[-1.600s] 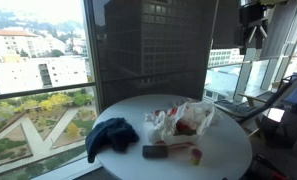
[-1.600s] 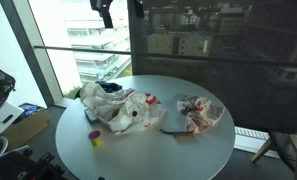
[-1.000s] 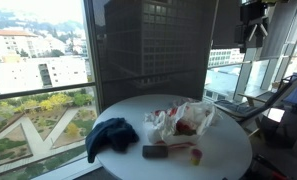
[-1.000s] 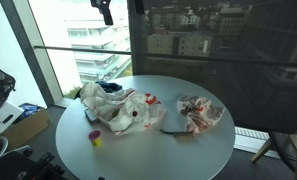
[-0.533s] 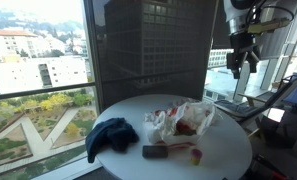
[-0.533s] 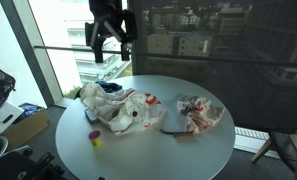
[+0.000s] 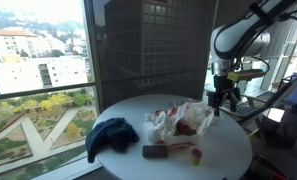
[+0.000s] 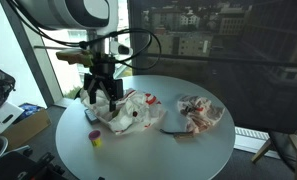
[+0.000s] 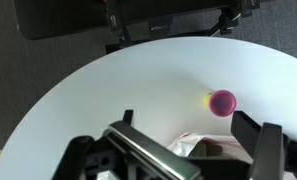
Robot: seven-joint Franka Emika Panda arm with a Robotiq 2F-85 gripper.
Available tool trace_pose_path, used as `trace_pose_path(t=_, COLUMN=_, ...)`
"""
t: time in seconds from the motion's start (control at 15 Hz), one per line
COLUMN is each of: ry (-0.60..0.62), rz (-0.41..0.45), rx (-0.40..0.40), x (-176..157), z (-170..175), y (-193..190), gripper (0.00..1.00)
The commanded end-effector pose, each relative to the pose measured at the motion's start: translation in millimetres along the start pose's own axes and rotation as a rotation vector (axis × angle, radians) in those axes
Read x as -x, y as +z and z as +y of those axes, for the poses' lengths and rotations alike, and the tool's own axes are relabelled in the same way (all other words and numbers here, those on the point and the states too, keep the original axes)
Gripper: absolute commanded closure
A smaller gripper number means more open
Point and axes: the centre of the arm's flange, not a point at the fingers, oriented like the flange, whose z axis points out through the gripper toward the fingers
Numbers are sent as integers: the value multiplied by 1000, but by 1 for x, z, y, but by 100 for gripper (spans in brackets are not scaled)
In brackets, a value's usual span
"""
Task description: Move the plastic bag forward and use the peach t-shirt to move the yellow container to the right
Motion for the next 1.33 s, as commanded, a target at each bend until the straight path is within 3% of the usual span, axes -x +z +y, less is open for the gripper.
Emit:
trace_pose_path(t=0.0, ry=24, rz=92, rx=-36, x=-23, z=-6, y=34, gripper=0)
trace_pose_path(t=0.33, ry=80, rz=326, rx=96, x=-54, z=-12, y=62, gripper=0)
trace_pose_path(t=0.67, ry=68, rz=481, rx=269, x=-54, z=-21, y=66, gripper=0)
trace_pose_path(t=0.87, ry=89, rz=511, rx=347, x=-53, z=-24, y=67, gripper=0)
trace_pose_path(t=1.13, ry=122, rz=525, rx=442, x=-53, z=-19, y=100, gripper=0)
trace_pose_path(t=1.2, ry=132, rz=534, rx=458, x=-53, z=-18, y=106, gripper=23)
trace_pose_path(t=1.27, ry=140, rz=536, rx=462, x=-54, z=-18, y=109, gripper=26)
